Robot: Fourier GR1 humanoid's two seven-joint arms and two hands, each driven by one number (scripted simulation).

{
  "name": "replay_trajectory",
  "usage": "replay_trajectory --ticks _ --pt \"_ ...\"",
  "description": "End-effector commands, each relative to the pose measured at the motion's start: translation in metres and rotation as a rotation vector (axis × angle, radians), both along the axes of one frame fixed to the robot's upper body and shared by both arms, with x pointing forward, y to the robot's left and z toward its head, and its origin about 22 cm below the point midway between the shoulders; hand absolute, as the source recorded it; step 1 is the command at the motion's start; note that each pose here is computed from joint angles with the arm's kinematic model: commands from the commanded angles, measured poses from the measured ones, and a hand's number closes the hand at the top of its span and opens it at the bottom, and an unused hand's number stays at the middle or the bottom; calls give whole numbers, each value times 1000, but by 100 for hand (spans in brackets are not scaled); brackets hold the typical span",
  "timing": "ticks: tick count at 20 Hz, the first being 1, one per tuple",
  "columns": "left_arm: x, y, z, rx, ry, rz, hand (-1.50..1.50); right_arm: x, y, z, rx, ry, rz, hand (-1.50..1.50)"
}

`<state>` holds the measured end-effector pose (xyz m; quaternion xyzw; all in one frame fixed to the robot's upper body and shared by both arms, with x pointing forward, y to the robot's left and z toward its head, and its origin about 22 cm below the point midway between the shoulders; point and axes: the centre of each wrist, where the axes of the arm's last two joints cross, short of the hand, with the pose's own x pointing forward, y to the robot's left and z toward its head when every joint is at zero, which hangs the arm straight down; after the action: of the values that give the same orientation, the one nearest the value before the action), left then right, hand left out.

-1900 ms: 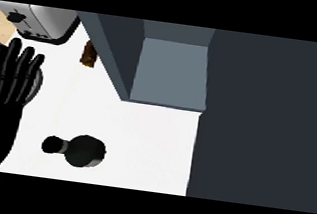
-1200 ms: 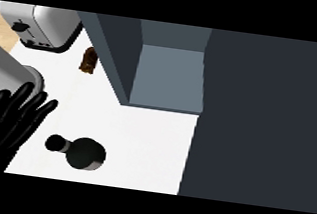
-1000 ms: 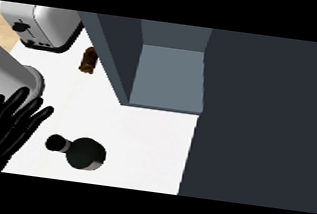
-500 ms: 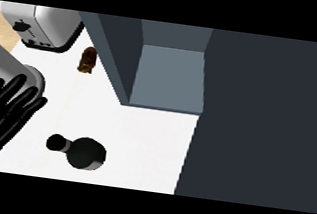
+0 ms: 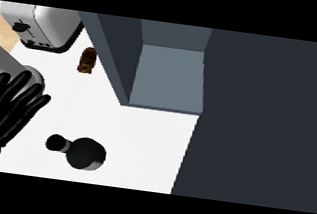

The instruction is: Pick up the wine, place it into the cabinet and close the cabinet

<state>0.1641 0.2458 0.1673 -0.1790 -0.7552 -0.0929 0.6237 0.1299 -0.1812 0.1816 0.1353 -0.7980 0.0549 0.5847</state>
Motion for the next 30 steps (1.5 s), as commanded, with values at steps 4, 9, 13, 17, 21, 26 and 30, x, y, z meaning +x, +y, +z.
replay_trajectory --ticks 4,9,13,17,21,26,30 --pt "-9 -9 -2 -27 -43 -18 -150 -40 -2 29 -4 -56 -26 -150" --pt "0 8 -6 -1 -41 13 -150 -38 -2 26 6 -71 -62 -150" --pt "0 11 -18 0 -36 -2 -150 -42 -2 33 15 -72 -47 -150" --pt "-6 1 -38 0 -10 16 -150 -42 -10 36 -29 -83 -38 -150" --pt "12 17 -71 15 11 40 -150 -44 -6 38 10 -68 -40 -150" --pt "9 19 -90 27 14 63 -150 -38 -3 37 -3 -81 -40 -150" --pt "14 46 -100 41 5 93 -150 -38 -3 34 -17 -74 -44 -150"
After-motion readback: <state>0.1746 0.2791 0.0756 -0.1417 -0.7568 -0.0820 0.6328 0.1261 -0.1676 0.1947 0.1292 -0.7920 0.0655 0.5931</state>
